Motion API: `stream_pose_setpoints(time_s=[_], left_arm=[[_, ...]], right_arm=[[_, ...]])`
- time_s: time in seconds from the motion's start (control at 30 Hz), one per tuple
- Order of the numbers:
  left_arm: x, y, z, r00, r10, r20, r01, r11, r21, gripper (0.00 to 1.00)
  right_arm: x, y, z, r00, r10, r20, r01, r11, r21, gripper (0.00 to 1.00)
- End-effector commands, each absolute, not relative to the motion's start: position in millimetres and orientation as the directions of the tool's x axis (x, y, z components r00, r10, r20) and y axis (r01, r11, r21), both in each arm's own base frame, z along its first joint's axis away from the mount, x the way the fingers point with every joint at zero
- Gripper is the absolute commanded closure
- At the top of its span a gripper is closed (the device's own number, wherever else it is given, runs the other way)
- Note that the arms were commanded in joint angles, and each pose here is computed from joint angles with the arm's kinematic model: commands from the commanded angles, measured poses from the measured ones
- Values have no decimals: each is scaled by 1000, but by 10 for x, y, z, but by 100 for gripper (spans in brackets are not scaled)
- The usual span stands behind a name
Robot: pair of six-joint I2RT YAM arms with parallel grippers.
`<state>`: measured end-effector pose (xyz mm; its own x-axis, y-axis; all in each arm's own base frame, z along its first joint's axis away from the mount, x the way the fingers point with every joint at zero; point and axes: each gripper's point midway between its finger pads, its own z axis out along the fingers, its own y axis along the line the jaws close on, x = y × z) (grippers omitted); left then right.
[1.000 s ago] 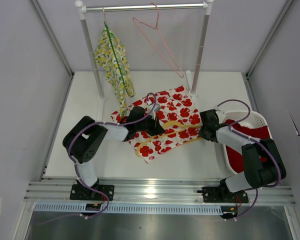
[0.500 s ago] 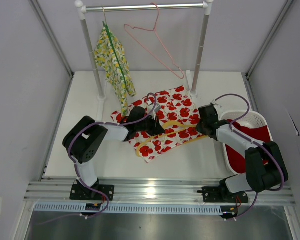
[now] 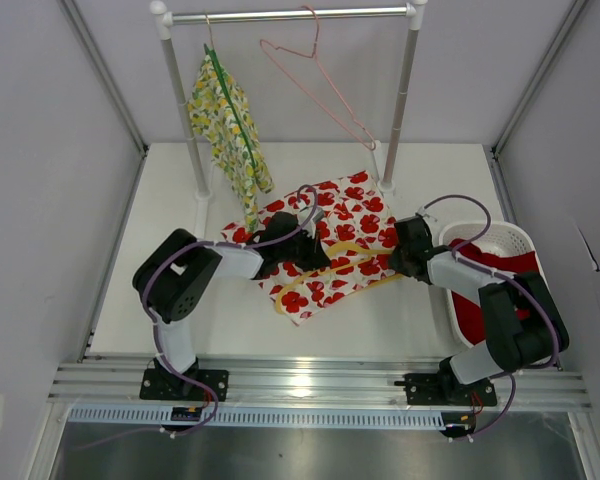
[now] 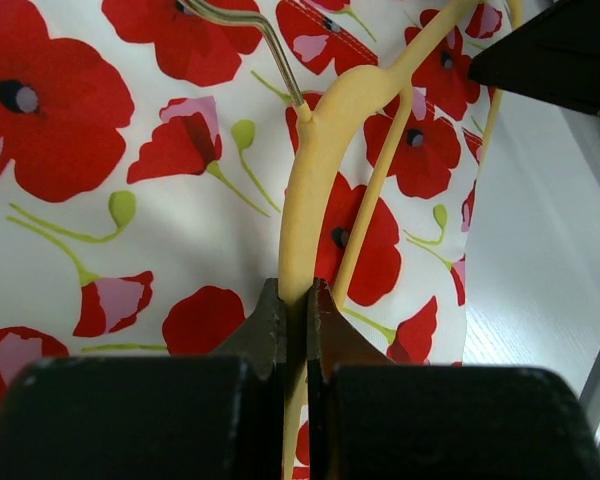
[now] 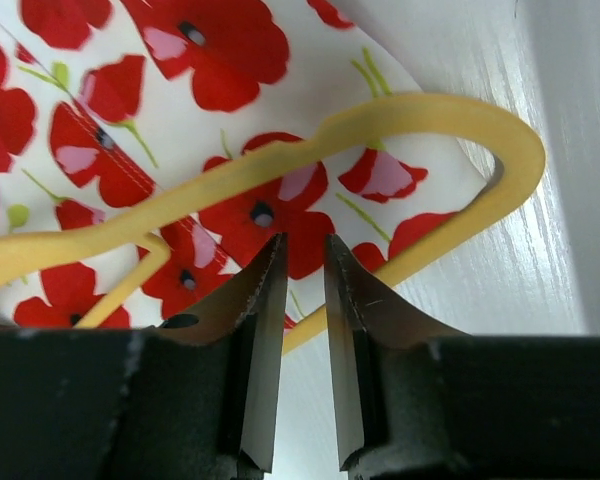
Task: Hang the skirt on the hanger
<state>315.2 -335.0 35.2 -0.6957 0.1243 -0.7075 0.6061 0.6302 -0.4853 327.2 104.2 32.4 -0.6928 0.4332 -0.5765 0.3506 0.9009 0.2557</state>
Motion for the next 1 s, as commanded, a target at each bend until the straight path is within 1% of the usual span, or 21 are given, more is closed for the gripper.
stream_pose_setpoints(time_s=[0.0, 0.03, 0.07, 0.13, 0.3, 0.37, 0.5, 0.6, 0.67, 0.7, 0.77, 0.87, 0.9, 0.93, 0.97], left_arm=[[3138, -3095, -59, -744, 193, -640, 534, 748, -395, 100], [3158, -3107, -43, -742, 192, -642, 534, 748, -394, 100], [3157, -3110, -46, -743, 192, -641, 534, 747, -395, 100], [3156, -3116, -47, -743, 195, -640, 536, 746, -394, 100], [3168, -3108, -28, -737, 204, -644, 543, 746, -385, 100], [3163, -3103, -39, -738, 208, -642, 544, 747, -383, 100], [3165, -3099, -50, -738, 212, -640, 544, 748, -380, 100], [3164, -3097, -56, -738, 215, -639, 545, 748, -378, 100], [3163, -3099, -59, -738, 217, -639, 547, 747, -378, 100], [3164, -3099, -64, -738, 217, -639, 547, 747, -378, 100], [3155, -3107, -62, -738, 219, -638, 549, 744, -380, 100], [3152, -3099, -74, -739, 221, -637, 550, 744, -379, 100], [3158, -3100, -66, -736, 221, -640, 551, 744, -377, 100], [3164, -3104, -55, -735, 220, -642, 552, 743, -377, 100], [3174, -3111, -45, -732, 218, -645, 554, 742, -377, 100]], right_arm=[[3338, 1060, 320, -671, 449, -591, 344, 893, 288, 73], [3336, 1078, 304, -678, 444, -585, 338, 896, 288, 70], [3340, 1073, 282, -685, 439, -581, 339, 898, 279, 65], [3329, 1080, 257, -692, 435, -576, 338, 900, 274, 61], [3286, 1042, 182, -706, 430, -562, 357, 902, 242, 46], [3284, 1032, 164, -712, 426, -558, 361, 904, 230, 43], [3303, 1047, 114, -730, 409, -547, 357, 911, 206, 44], [3290, 1073, 117, -738, 388, -553, 344, 920, 187, 51], [3281, 1091, 90, -744, 387, -545, 343, 921, 186, 66], [3276, 1106, 80, -748, 384, -541, 338, 922, 188, 68], [3278, 1122, 62, -750, 384, -539, 337, 922, 189, 77], [3283, 1150, 58, -753, 380, -538, 330, 924, 190, 85], [3282, 1155, 54, -755, 378, -536, 330, 925, 188, 86], [3277, 1158, 56, -759, 375, -531, 328, 926, 185, 91], [3303, 1169, 102, -755, 377, -536, 327, 926, 191, 94]])
